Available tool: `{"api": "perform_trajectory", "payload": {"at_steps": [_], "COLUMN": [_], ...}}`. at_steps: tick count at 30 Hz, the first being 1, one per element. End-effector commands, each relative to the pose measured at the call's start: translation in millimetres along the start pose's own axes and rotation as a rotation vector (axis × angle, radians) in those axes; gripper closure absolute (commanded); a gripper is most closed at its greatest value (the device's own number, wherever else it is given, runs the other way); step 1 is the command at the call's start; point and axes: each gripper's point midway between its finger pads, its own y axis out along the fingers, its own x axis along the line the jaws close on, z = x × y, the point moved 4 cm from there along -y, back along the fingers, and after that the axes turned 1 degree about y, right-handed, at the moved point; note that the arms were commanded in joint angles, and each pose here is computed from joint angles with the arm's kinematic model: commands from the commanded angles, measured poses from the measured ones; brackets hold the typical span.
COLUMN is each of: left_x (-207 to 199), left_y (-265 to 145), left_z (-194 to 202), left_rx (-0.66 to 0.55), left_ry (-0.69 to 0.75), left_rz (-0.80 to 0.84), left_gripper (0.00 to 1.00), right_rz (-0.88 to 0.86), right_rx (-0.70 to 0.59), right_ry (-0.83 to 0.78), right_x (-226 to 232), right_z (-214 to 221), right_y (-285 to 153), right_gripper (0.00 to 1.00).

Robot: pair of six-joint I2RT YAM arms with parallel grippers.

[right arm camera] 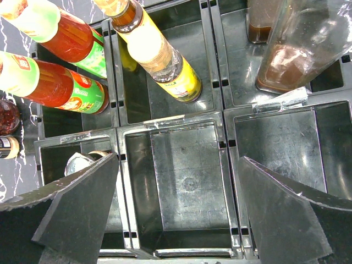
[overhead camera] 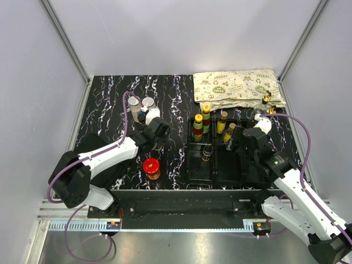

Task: Organize the condiment bottles
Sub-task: Pick up the bottle from the center of the board, then place the bottle in the storage box.

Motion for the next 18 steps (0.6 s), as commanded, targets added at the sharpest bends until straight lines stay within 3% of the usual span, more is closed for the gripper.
{"api": "perform_trajectory", "payload": {"at_steps": [1, 5, 18], "left_x": [-2, -1, -51], "left_y": [-6, -19, -98], "left_z": [-17, -24, -50], "left_rx": [-0.056, -0.100, -0.315], "left_ry": [-0.024, -0.020, 0.161], "left_rz": [0.011, 0.010, 0.093], "left_gripper": [0.85, 1.00, 1.00], "right_rz": [0.006, 0.009, 0.002], "right_rx": [-0.053, -0.051, -0.051], "right_ry": [0.026, 0.029, 0.031], "right_x": [1, 1, 3], "right_z": [-13, -13, -14], "right_y": [-4, -3, -3], "right_gripper": [0.00, 0.00, 0.00]}}
